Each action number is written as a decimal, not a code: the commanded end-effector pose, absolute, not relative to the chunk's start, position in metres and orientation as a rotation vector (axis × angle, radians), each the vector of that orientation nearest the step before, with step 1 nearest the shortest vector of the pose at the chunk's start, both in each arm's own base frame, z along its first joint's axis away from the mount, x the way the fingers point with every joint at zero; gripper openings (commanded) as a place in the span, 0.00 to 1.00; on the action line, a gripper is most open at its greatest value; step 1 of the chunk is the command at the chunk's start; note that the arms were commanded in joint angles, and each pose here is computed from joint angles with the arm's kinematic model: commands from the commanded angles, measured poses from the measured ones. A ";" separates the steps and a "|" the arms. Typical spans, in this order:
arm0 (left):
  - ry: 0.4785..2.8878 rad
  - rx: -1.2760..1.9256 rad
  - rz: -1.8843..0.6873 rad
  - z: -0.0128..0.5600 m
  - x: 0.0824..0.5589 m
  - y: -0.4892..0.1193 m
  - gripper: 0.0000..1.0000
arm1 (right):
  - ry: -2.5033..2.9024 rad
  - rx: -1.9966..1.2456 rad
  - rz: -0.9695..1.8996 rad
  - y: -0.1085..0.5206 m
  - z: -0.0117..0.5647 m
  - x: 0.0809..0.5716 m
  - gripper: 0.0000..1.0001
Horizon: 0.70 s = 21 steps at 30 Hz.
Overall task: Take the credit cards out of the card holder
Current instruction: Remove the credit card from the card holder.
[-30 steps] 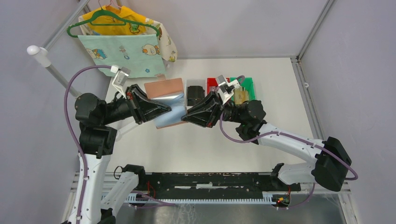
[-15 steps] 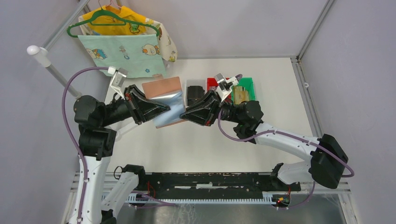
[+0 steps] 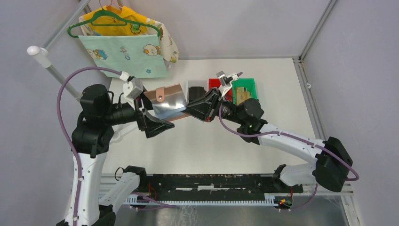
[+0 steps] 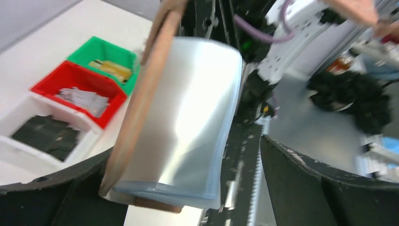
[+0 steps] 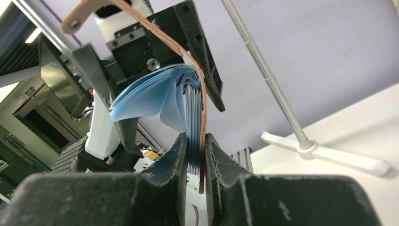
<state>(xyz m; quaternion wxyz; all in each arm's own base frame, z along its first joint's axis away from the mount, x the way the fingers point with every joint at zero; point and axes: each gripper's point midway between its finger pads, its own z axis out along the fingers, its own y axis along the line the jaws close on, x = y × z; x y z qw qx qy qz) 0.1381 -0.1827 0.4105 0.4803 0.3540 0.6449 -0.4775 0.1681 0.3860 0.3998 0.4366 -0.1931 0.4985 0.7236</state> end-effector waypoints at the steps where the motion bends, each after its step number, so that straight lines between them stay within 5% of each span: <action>1: 1.387 1.172 -0.793 0.386 0.134 -0.166 1.00 | 1.273 -0.470 1.771 0.378 0.426 0.169 0.00; 11: 1.211 1.310 -0.422 0.387 0.143 -0.147 0.99 | 1.442 -0.505 1.760 0.382 0.410 0.168 0.00; 21: 1.200 1.287 -0.451 0.391 0.146 -0.151 0.84 | 1.460 -0.509 1.760 0.382 0.413 0.166 0.00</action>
